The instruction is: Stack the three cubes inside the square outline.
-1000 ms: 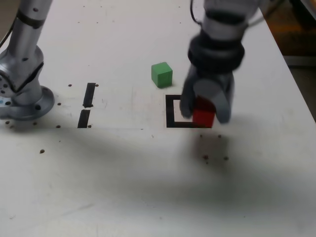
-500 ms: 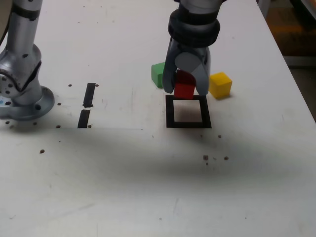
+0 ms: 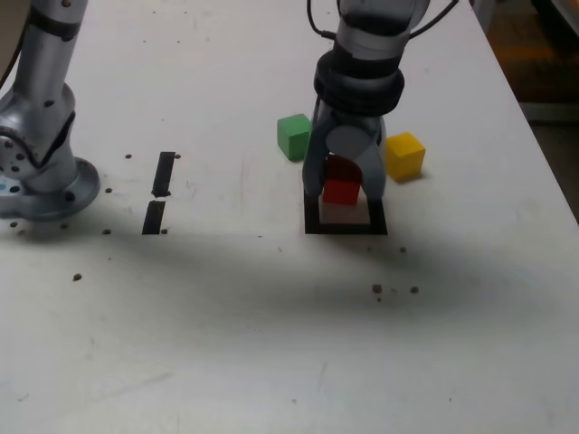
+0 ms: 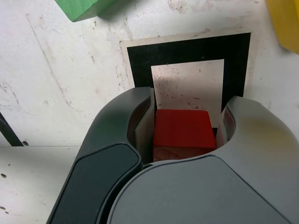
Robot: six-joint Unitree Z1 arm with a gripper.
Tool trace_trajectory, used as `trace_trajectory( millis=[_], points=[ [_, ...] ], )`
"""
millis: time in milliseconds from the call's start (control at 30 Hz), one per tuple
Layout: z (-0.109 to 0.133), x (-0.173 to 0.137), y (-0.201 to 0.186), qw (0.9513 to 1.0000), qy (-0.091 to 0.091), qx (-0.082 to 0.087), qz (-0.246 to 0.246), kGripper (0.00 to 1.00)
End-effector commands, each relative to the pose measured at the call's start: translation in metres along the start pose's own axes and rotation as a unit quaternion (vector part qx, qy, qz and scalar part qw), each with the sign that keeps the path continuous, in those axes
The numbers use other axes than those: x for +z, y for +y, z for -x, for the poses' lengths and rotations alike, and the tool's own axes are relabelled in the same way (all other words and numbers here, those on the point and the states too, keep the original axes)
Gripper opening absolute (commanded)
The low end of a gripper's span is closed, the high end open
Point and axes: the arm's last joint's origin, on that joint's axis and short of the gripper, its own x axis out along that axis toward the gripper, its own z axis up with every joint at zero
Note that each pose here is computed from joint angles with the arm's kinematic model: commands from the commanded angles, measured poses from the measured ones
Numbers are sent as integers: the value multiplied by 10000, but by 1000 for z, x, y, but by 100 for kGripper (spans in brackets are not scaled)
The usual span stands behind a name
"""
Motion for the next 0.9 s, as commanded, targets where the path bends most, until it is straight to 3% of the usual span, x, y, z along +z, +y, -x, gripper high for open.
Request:
trace_trajectory(
  millis=[0, 633, 867],
  points=[
    [-3, 0, 1, 10000, 10, -32, 15, 47],
    [-17, -1, 4, 9995, 35, -293, 126, 75],
    [-12, -3, 5, 9994, -44, -213, 281, 78]
  ],
)
